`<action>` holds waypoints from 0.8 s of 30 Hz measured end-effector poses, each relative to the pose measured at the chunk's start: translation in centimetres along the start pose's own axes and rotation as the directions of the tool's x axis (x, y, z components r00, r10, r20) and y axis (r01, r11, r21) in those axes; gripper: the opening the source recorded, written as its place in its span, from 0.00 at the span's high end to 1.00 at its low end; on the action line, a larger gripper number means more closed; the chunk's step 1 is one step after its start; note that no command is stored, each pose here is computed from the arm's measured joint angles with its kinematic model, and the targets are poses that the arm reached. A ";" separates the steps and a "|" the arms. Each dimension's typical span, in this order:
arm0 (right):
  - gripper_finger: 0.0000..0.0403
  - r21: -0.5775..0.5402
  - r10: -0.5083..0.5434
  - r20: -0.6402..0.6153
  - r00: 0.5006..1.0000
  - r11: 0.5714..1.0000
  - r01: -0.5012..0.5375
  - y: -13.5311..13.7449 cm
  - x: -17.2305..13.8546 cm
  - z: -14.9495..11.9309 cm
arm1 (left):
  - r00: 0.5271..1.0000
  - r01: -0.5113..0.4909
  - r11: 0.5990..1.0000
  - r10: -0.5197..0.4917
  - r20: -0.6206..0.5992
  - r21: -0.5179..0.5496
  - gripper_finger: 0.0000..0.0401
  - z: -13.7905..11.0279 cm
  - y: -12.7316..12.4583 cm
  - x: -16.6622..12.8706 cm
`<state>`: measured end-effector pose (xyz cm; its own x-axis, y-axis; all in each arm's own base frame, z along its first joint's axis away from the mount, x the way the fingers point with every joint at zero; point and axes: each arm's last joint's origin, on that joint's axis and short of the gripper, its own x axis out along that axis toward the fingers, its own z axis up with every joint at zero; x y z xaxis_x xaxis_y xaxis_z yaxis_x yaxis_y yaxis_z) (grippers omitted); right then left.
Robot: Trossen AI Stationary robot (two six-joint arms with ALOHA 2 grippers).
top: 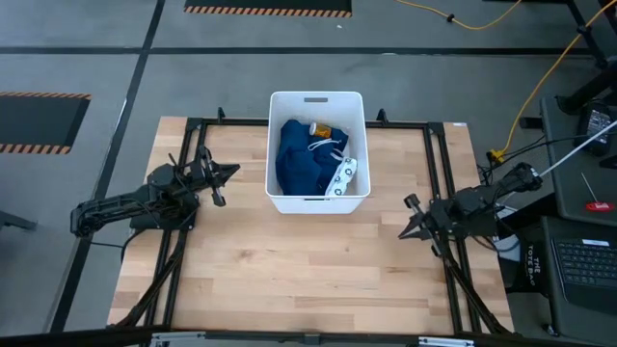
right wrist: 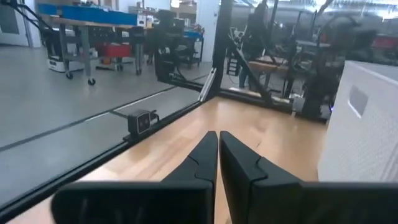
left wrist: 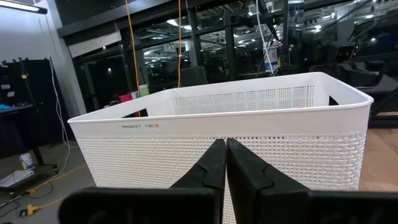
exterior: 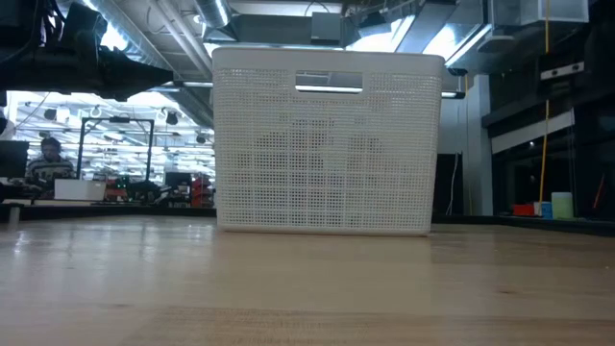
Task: Pick & place medical supplies in basket/bin
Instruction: Return to Home Position
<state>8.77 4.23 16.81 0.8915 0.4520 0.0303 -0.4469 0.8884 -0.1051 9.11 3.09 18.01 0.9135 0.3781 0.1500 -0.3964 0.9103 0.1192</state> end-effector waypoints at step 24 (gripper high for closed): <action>0.95 0.101 0.002 -0.015 1.000 0.995 0.000 0.0 0.1 -0.1 | 1.000 0.000 1.000 0.000 0.000 0.000 0.97 0.0 0.0 0.0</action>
<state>8.85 4.27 16.68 0.8918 0.4521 0.0147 -0.4521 0.8919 -0.0040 9.11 3.09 18.01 0.9135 0.3781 0.1501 -0.3964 0.9103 0.1192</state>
